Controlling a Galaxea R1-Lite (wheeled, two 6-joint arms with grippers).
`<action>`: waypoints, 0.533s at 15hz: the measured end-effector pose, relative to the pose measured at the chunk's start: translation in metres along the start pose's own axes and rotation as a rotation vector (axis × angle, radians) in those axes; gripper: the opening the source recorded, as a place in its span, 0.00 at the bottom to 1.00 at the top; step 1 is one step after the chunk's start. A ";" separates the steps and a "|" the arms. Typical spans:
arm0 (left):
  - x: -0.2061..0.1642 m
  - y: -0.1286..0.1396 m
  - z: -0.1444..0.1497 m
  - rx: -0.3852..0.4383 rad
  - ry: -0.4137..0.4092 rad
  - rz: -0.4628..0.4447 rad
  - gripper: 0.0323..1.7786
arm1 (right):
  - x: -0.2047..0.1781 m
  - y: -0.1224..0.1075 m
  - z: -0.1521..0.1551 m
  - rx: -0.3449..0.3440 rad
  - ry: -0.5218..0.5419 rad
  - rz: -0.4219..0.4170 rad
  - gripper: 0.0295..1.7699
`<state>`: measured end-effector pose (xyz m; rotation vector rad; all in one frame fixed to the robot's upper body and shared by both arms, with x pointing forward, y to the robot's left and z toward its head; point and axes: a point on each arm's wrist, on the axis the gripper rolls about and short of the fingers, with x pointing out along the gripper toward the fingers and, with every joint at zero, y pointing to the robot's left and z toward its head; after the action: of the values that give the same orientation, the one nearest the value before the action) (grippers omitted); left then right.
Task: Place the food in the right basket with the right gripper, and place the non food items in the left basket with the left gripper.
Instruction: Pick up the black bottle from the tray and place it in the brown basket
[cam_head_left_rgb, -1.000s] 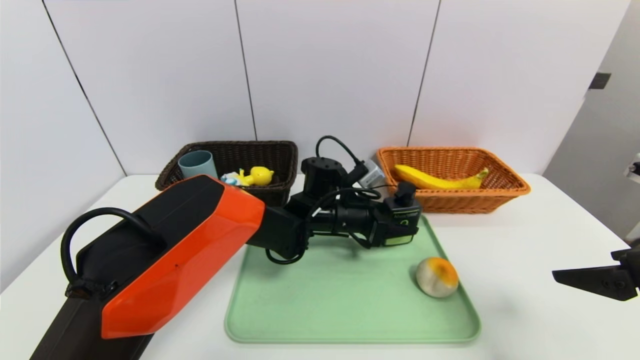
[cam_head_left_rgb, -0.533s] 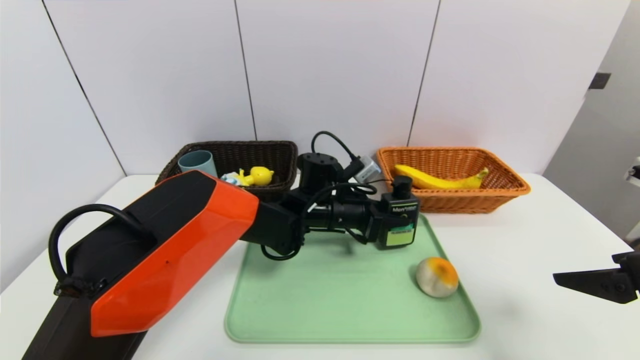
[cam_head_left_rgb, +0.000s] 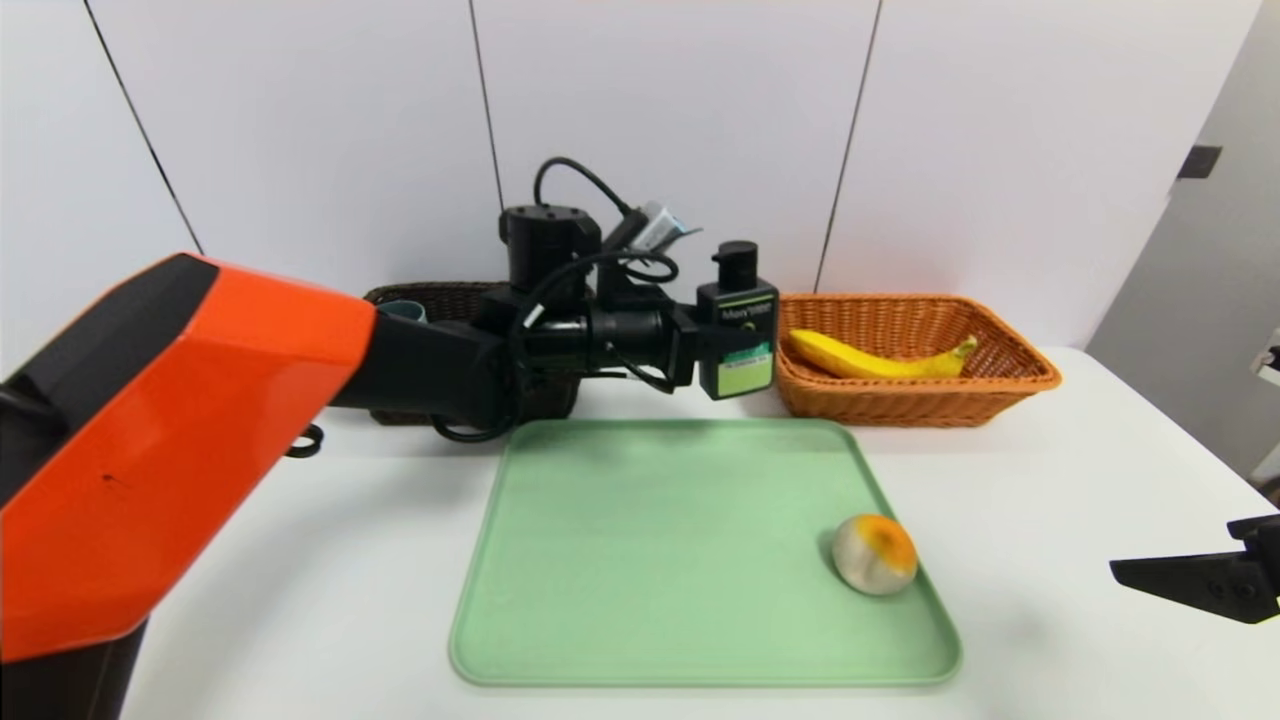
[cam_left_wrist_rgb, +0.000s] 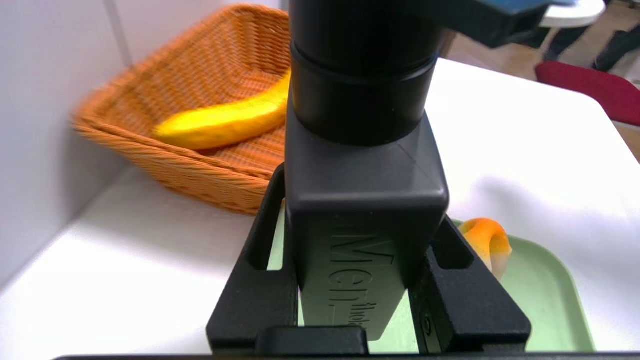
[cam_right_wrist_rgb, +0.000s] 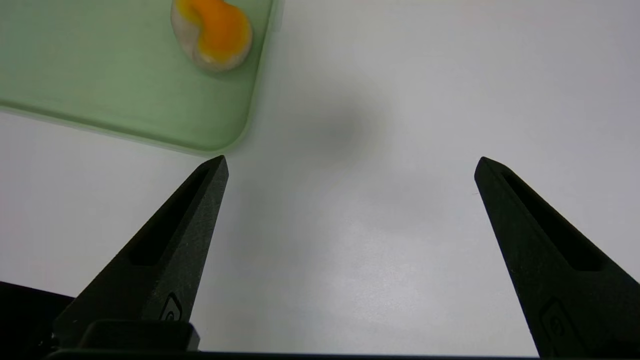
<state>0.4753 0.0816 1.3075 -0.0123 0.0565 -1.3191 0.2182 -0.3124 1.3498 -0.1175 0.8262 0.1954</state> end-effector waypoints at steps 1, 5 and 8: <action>-0.011 0.002 0.012 0.001 -0.003 0.033 0.33 | 0.000 0.000 -0.001 0.000 0.000 0.000 0.96; -0.063 0.013 0.052 -0.014 0.005 0.210 0.33 | -0.002 0.000 -0.004 -0.003 -0.003 0.002 0.96; -0.100 0.024 0.067 -0.017 0.005 0.365 0.33 | -0.002 0.000 -0.005 -0.005 -0.004 0.007 0.96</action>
<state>0.4769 0.1825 1.3768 -0.0124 0.0710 -0.9540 0.2137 -0.3131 1.3481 -0.1187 0.8220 0.2041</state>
